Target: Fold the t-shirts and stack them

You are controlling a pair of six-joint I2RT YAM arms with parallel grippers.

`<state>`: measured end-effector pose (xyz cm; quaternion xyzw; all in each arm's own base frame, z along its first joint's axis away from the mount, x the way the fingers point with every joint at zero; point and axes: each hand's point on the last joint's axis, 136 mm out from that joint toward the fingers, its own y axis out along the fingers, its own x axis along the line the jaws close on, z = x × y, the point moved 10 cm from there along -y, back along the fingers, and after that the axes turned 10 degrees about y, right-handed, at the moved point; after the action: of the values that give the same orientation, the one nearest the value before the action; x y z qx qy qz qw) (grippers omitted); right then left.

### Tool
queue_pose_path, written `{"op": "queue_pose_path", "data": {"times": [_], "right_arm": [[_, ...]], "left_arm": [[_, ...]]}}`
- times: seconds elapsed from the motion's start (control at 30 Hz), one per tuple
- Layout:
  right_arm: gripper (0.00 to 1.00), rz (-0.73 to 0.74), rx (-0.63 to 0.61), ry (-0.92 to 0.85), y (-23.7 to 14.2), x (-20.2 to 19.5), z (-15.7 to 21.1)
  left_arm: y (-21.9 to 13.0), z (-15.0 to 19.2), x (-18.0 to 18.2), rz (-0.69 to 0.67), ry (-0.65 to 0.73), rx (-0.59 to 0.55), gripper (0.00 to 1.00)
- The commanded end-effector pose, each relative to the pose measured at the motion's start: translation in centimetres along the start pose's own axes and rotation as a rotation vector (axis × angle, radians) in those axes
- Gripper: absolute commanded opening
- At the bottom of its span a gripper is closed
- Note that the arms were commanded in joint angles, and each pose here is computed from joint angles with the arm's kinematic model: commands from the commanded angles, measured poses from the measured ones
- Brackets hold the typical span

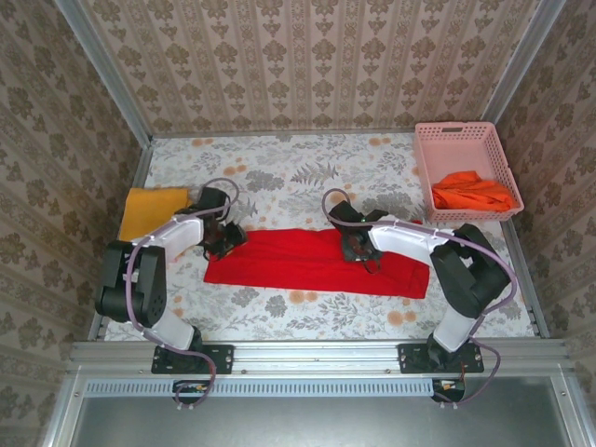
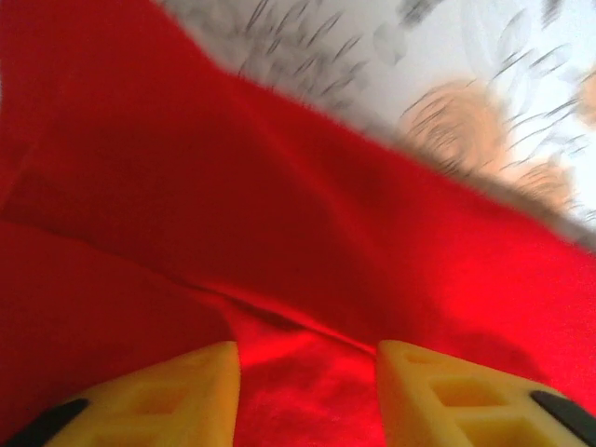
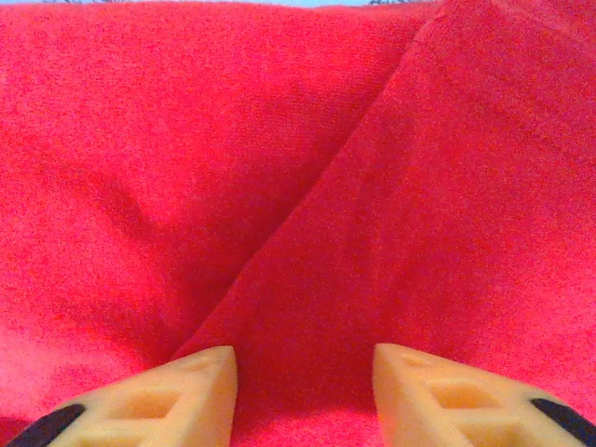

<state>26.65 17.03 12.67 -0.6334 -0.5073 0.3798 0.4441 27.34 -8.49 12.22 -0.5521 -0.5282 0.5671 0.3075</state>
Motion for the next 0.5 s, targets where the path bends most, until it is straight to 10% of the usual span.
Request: {"op": "queue_pose_path", "data": {"times": [0.0, 0.47], "right_arm": [[0.42, -0.045, 0.004, 0.036, -0.6, 0.8, -0.7], [0.53, -0.071, -0.011, 0.023, -0.9, 2.5, 0.9]], "left_arm": [[0.4, 1.5, 1.0, -0.03, -0.019, 0.031, 0.36], [-0.3, 3.0, 1.6, -0.014, -0.052, 0.011, 0.34]]}}
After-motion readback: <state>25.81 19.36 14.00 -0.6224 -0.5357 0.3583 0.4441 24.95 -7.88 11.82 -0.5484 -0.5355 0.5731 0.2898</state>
